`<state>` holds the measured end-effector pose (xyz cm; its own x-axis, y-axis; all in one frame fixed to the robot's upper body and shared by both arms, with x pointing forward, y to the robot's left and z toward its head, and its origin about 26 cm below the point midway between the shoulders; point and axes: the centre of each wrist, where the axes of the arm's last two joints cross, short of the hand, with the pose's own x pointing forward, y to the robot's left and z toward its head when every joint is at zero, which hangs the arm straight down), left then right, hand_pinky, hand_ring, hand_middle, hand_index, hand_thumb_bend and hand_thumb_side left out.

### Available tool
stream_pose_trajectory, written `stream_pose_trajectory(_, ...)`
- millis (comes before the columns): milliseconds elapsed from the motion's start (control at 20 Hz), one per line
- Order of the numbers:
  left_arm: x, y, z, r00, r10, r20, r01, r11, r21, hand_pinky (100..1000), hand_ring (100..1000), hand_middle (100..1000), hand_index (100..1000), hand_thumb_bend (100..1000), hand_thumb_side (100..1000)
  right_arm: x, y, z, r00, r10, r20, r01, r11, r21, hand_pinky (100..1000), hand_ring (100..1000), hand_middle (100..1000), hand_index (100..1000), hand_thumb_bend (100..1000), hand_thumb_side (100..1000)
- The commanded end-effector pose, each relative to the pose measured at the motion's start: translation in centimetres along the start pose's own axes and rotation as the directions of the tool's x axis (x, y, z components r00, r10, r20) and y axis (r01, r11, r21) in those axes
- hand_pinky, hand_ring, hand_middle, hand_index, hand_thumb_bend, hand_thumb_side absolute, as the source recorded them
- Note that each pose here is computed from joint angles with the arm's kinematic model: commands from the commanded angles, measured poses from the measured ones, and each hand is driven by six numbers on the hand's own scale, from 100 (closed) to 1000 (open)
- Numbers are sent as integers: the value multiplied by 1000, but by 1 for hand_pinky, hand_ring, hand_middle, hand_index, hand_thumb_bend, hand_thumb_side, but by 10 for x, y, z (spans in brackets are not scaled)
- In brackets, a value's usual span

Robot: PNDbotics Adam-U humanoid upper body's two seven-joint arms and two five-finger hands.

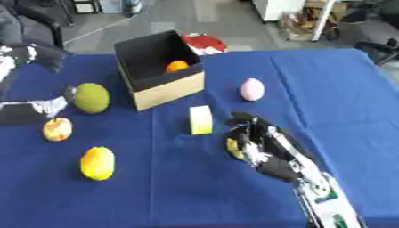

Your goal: Pick up objects on the table and place them in the box.

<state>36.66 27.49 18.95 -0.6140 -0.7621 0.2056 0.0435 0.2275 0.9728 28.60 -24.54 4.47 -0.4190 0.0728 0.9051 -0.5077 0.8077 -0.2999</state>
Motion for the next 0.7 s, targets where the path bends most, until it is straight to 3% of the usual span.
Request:
stream_pose_trajectory(50,-24,14,1,987,-158,-41,146,966,-212,771,663,672,810,477,247,5,-4,-2,1000,17,16,-17,1000,5,795,737,792,918,100,374)
stream_pose_trajectory(300,-60,-2,-9,965,-234,-115,155,869,-469,764,671,679,816,517,247,5,-4,-2,1000,15,15,-15,1000,10,795,737,790,917,100,368)
stream_pose_trajectory(700,-92,-43,-20,929,-250,-274,73,847,-526,745,650,652,797,504,229,5,-3,-2,1000,10,16,-10,1000,11,795,737,790,917,100,372)
